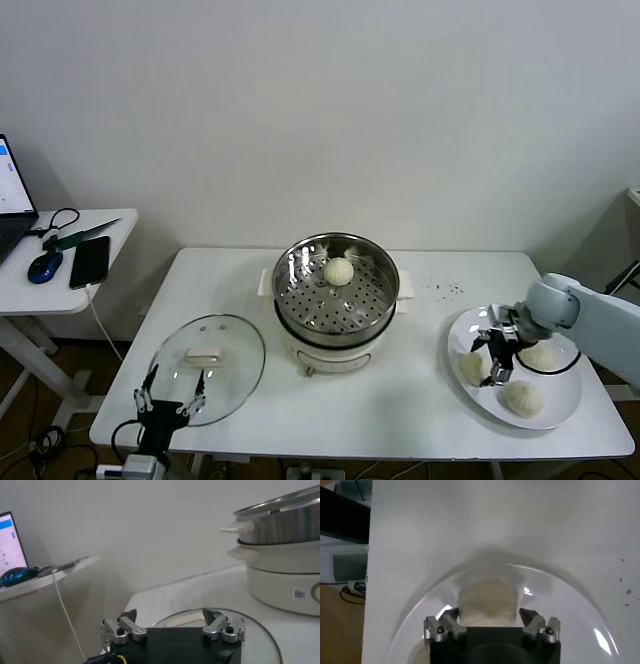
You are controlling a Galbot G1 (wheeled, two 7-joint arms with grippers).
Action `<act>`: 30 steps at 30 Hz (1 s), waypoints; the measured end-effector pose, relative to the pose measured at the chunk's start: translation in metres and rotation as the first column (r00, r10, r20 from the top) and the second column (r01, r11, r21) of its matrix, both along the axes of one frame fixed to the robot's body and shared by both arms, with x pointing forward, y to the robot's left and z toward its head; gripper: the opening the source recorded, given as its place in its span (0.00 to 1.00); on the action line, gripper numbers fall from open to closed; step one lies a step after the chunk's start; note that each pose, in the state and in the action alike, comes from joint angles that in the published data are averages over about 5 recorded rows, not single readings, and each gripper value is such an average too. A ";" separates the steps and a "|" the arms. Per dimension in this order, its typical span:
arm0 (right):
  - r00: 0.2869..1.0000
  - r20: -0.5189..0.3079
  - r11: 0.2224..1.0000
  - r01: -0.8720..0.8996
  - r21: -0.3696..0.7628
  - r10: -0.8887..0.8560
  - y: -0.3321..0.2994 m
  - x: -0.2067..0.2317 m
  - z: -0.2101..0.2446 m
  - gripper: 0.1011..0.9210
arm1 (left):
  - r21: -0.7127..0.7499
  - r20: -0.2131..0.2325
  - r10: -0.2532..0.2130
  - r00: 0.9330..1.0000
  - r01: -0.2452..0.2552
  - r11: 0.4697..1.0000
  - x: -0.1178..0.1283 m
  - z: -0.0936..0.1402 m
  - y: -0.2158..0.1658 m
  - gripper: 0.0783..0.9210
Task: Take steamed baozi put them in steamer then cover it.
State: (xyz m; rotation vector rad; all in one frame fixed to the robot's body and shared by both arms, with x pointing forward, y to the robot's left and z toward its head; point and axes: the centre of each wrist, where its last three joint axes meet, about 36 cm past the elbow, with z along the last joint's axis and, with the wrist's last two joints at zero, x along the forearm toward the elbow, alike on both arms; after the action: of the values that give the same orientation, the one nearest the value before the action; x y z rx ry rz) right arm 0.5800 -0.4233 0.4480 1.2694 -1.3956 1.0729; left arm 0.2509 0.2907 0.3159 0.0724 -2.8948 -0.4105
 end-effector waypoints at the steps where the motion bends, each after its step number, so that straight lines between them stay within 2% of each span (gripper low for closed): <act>1: 1.000 -0.002 1.000 -0.001 0.000 0.001 0.000 0.000 0.000 0.76 | 0.000 -0.001 0.000 1.000 0.000 1.000 0.000 0.000 0.000 0.88; 8: 1.000 -0.003 1.000 -0.001 0.002 0.001 -0.003 0.002 0.007 0.71 | 0.004 -0.005 0.002 1.000 -0.002 1.000 -0.002 0.000 0.000 0.88; 14: 1.000 0.019 1.000 0.000 0.010 0.000 -0.008 0.011 0.032 0.70 | 0.008 -0.006 0.002 1.000 -0.002 1.000 -0.003 0.001 0.001 0.88; 23: 0.994 0.105 0.999 -0.037 0.036 0.033 0.008 0.047 0.124 0.70 | 0.005 -0.001 -0.009 1.000 0.009 1.000 -0.003 0.003 -0.004 0.88; 30: 0.984 0.173 0.993 -0.063 0.097 0.045 0.055 0.074 0.205 0.70 | 0.000 0.007 -0.029 1.000 0.029 1.000 -0.001 0.005 -0.010 0.88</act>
State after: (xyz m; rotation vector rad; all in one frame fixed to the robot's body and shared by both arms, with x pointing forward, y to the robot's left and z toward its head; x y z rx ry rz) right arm 0.6543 -0.3683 0.6534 1.3198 -1.5695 1.1832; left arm 0.2496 0.2806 0.3208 0.0324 -2.9062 -0.4158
